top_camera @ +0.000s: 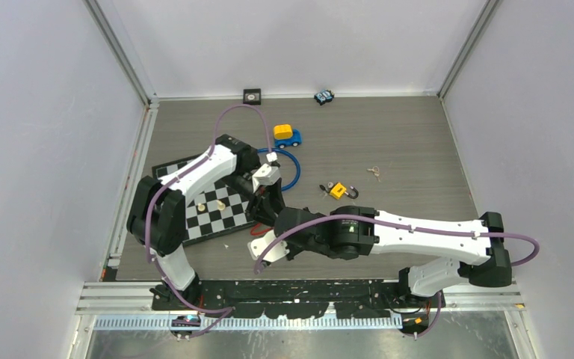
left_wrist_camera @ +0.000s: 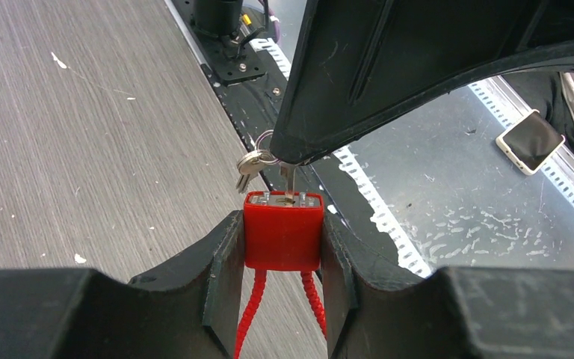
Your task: Unlock with the key
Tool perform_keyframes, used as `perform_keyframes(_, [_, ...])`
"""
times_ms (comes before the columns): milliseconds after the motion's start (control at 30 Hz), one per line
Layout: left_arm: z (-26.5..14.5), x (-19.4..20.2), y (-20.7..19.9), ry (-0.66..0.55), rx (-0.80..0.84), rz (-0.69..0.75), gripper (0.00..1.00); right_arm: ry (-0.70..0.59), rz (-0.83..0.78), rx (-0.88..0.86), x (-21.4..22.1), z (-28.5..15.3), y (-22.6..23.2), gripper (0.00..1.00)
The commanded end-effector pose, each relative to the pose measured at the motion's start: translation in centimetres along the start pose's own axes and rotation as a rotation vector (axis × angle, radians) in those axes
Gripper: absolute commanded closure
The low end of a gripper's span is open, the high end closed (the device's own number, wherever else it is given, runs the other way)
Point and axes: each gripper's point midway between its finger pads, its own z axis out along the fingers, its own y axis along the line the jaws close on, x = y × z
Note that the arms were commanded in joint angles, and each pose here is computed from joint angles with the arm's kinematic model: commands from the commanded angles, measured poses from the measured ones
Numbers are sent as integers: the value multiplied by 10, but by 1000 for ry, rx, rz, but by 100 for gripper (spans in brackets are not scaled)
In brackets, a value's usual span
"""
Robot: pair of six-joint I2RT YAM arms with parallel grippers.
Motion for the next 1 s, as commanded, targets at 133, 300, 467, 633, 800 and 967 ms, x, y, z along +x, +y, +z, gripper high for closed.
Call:
perform_keyframes(133, [2, -28, -12, -105, -10, 37, 100, -23, -28, 61, 2, 1, -3, 100])
perform_keyframes(300, [2, -28, -16, -104, -10, 49, 100, -42, -17, 82, 2, 1, -5, 100])
perform_keyframes(467, [2, -27, -16, -97, -10, 50, 100, -41, -11, 91, 2, 2, -7, 100])
perform_keyframes(633, [2, -23, -8, -81, -12, 16, 100, -21, -23, 93, -1, 3, -10, 99])
perform_keyframes(800, [1, -21, 0, -61, -20, -35, 100, 2, -55, 84, -10, -1, -10, 99])
perform_keyframes(967, [1, -21, 1, -56, -24, -46, 100, 9, -74, 70, -15, 1, -5, 100])
